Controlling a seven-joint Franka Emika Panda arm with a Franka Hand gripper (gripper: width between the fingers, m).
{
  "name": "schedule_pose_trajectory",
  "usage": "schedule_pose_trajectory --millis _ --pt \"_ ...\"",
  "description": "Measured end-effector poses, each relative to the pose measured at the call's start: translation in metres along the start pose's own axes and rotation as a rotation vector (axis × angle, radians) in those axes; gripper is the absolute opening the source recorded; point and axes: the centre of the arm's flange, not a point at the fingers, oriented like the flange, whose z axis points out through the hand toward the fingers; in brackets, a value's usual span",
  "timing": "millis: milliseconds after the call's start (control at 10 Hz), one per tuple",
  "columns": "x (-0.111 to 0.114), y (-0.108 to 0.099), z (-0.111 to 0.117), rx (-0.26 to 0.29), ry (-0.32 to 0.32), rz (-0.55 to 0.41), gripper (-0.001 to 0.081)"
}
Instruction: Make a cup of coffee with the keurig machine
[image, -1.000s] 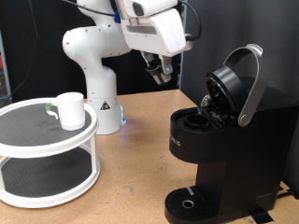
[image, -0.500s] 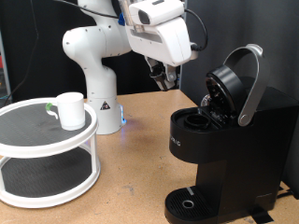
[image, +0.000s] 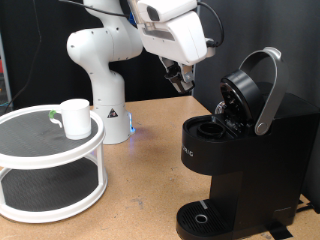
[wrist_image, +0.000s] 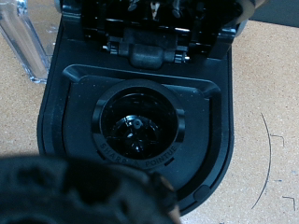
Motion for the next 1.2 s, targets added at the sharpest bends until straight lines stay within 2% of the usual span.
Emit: schedule_pose_trajectory --millis 400,600,800,1200 --pt "0.002 0.000 0.000 -0.021 -0.008 0.039 0.0477" --pt "0.001 0.000 0.002 -0.013 -0.006 0.033 0.0477" --pt "-0.001 -0.003 0.009 -0.004 -0.014 0.029 0.0477" --pt "0.010 -0.014 0.033 -0.051 0.003 0.051 0.0477"
